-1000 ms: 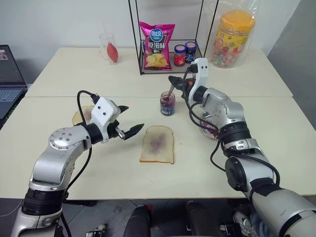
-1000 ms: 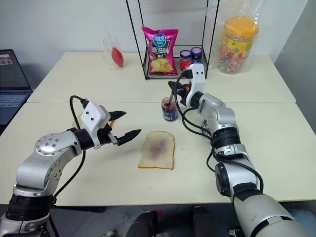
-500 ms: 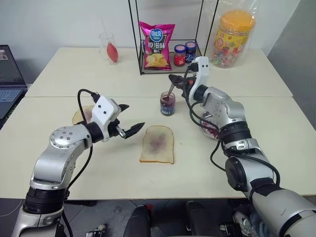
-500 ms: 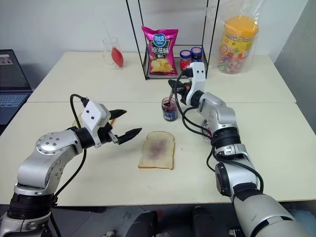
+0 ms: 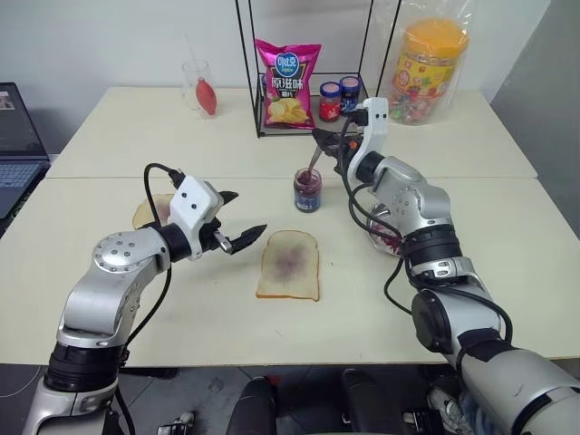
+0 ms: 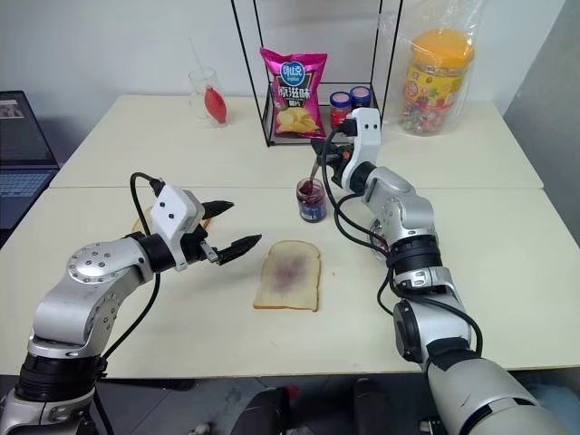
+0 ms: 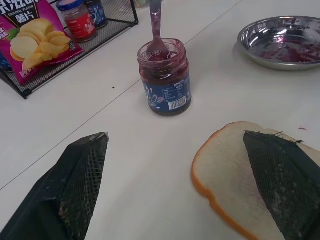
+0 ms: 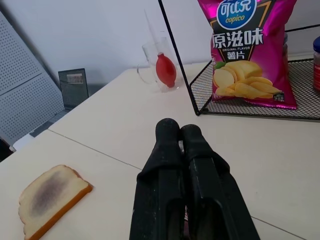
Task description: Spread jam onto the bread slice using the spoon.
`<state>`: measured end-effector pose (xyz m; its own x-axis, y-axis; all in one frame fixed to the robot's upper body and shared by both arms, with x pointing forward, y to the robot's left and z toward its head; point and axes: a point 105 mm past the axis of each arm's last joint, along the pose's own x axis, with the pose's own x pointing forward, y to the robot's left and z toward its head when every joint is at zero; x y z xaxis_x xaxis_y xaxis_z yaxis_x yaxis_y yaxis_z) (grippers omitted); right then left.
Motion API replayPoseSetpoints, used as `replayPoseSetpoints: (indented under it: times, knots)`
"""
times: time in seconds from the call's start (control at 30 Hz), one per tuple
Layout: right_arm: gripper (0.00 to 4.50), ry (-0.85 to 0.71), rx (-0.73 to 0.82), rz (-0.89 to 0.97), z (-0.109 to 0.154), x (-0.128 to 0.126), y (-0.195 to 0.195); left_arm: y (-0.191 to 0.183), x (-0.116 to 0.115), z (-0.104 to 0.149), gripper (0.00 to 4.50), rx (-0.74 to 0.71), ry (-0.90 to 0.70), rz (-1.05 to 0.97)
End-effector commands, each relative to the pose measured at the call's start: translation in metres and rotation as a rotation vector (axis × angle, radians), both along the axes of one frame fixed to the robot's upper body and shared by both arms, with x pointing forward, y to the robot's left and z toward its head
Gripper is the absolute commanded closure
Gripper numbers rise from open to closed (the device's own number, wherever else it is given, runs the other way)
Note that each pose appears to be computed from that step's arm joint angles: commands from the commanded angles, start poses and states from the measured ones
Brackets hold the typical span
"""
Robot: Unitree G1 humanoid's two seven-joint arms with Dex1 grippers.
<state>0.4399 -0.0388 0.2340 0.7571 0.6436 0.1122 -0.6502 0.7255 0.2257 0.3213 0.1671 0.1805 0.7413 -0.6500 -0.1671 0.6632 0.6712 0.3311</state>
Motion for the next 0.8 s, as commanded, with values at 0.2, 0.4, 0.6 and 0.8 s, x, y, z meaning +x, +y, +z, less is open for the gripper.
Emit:
replayPoseSetpoints:
  times: [0.2,0.4,0.6,0.8]
  knots:
    - [4.48,-0.018,0.081,0.004,0.019,-0.003,-0.004,-0.004,0.001,0.011,0.00,0.001,-0.048,-0.011]
    - [4.48,-0.035,0.067,-0.004,0.021,-0.004,-0.007,-0.005,0.001,0.011,0.00,0.000,-0.049,-0.013]
    - [4.48,-0.026,0.090,-0.013,0.021,-0.003,-0.009,-0.006,0.001,0.012,0.00,-0.001,-0.050,-0.016]
    - [4.48,-0.017,0.105,-0.017,0.021,-0.003,-0.011,-0.006,0.002,0.013,0.00,-0.003,-0.053,-0.015]
